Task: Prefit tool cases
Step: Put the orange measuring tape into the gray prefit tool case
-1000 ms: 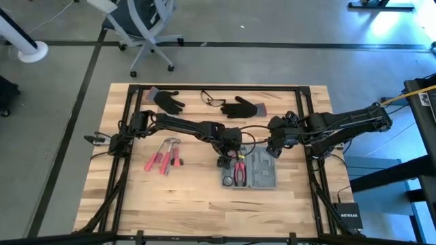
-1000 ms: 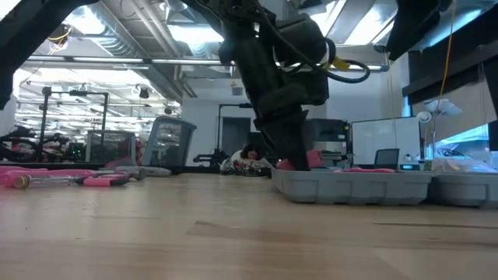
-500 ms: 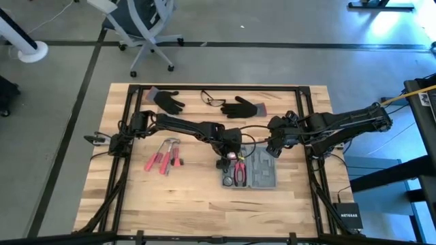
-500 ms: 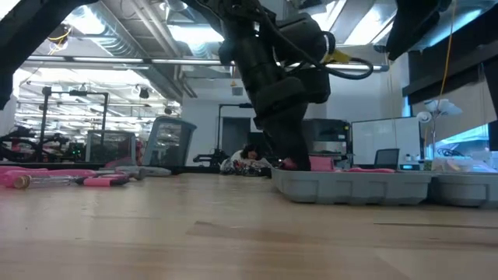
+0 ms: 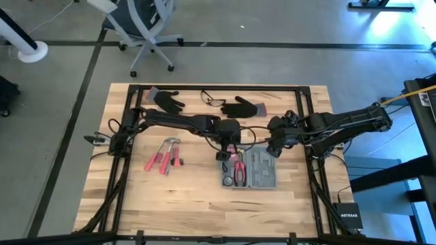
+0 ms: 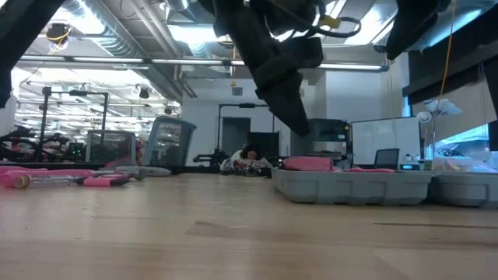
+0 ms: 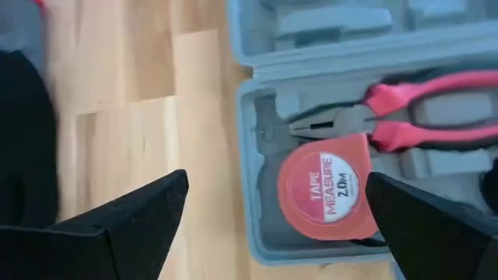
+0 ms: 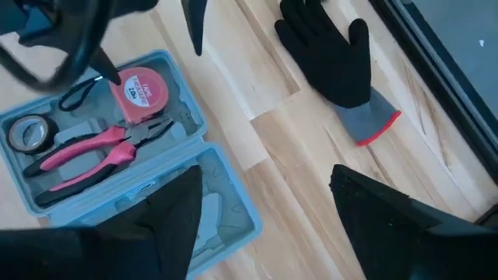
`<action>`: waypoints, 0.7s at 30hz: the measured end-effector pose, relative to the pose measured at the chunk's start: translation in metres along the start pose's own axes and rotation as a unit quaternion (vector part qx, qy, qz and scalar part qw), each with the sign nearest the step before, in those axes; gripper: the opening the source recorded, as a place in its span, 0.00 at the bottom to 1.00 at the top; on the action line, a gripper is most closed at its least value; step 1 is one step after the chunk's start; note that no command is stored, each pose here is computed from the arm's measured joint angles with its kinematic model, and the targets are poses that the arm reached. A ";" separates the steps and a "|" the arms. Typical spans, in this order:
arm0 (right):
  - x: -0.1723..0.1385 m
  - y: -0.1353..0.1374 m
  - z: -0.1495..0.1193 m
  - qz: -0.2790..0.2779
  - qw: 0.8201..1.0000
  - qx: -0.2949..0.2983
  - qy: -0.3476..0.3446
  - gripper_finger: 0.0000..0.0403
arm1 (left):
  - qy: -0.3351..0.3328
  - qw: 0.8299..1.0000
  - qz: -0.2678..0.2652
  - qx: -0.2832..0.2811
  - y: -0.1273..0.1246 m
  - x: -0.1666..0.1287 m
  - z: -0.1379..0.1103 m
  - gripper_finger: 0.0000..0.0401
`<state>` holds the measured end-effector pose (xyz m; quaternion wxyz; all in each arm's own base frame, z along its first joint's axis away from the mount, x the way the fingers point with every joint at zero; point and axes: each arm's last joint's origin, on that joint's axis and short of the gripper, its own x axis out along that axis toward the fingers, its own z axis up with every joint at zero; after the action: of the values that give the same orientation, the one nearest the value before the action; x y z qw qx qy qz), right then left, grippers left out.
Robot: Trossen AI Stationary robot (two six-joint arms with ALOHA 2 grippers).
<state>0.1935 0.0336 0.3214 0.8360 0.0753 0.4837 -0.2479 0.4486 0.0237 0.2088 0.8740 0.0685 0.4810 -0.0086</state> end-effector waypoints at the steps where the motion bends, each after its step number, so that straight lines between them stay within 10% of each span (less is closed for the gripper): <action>1: 0.000 0.000 0.000 0.001 1.000 -0.002 0.001 0.62 | -0.001 1.000 0.000 -0.027 0.000 0.000 0.000 0.96; 8: 0.034 0.013 -0.018 0.048 0.996 0.010 0.069 0.06 | 0.012 0.990 -0.012 -0.140 -0.006 0.004 -0.006 0.96; 17: 0.109 0.035 -0.068 0.211 0.963 0.130 0.101 0.00 | 0.011 0.992 -0.037 -0.120 -0.014 0.004 -0.004 0.96; 21: 0.118 0.040 -0.075 0.235 0.953 0.165 0.096 0.00 | 0.007 0.998 -0.052 -0.026 -0.032 0.005 -0.002 0.96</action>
<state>0.2032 0.0560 0.1780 0.7963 0.3469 0.4826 -0.1123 0.4470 -0.0080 0.1997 0.8707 0.0203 0.4898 -0.0411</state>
